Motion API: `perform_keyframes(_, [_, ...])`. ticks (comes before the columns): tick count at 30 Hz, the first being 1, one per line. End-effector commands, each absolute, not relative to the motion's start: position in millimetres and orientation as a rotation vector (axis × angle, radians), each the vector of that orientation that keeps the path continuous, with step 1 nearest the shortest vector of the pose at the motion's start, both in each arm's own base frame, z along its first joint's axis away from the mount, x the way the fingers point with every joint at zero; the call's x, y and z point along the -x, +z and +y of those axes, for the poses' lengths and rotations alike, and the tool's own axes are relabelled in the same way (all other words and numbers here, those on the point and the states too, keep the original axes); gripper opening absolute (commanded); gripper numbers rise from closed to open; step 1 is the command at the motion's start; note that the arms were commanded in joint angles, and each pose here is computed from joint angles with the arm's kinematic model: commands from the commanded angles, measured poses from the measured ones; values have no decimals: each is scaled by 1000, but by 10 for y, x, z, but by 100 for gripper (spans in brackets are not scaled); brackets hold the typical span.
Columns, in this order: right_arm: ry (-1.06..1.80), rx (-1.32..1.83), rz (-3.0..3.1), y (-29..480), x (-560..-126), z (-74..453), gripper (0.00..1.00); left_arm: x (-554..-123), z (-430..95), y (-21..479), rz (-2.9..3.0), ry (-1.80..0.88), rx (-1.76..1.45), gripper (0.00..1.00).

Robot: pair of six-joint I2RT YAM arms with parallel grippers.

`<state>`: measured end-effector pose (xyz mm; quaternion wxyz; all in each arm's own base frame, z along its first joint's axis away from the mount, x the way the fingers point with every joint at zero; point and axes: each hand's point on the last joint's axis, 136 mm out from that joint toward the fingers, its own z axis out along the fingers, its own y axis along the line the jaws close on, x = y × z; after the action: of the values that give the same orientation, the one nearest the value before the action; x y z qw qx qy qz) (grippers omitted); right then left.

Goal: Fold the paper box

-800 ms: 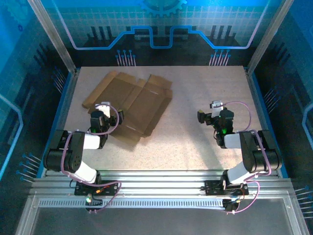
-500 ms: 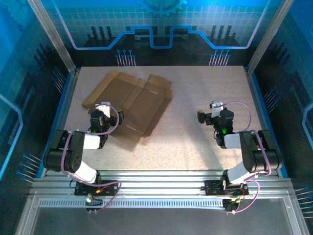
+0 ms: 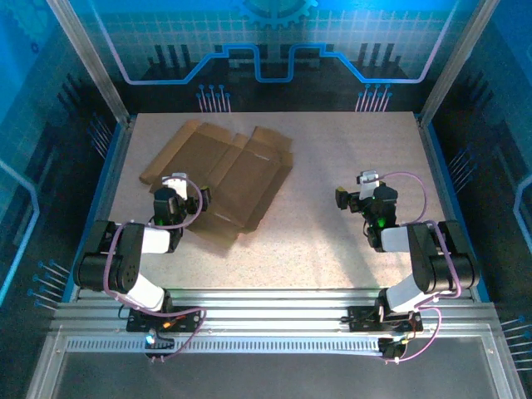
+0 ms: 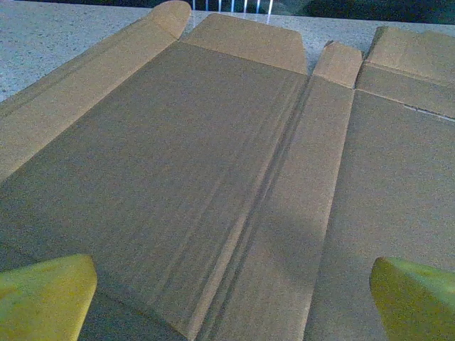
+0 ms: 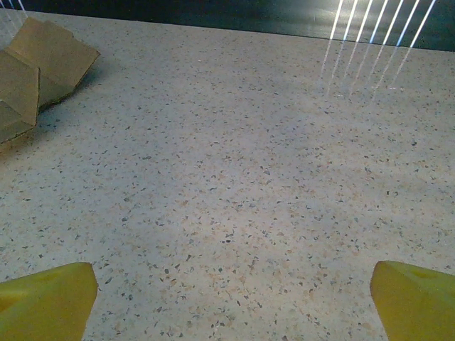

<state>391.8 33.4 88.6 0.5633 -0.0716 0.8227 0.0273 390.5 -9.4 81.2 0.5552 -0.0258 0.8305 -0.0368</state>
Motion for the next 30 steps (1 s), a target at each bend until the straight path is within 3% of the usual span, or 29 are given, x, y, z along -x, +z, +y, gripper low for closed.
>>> perform_keyframes(1, [61, 181, 1908, 971, -3988, 348, 100, -3987, -44, 949, 1911, -74, 66, 99])
perform_keyframes(30, [20, 111, 1878, 1001, -3950, 236, 100, -3982, -62, 949, 1910, -83, 57, 99])
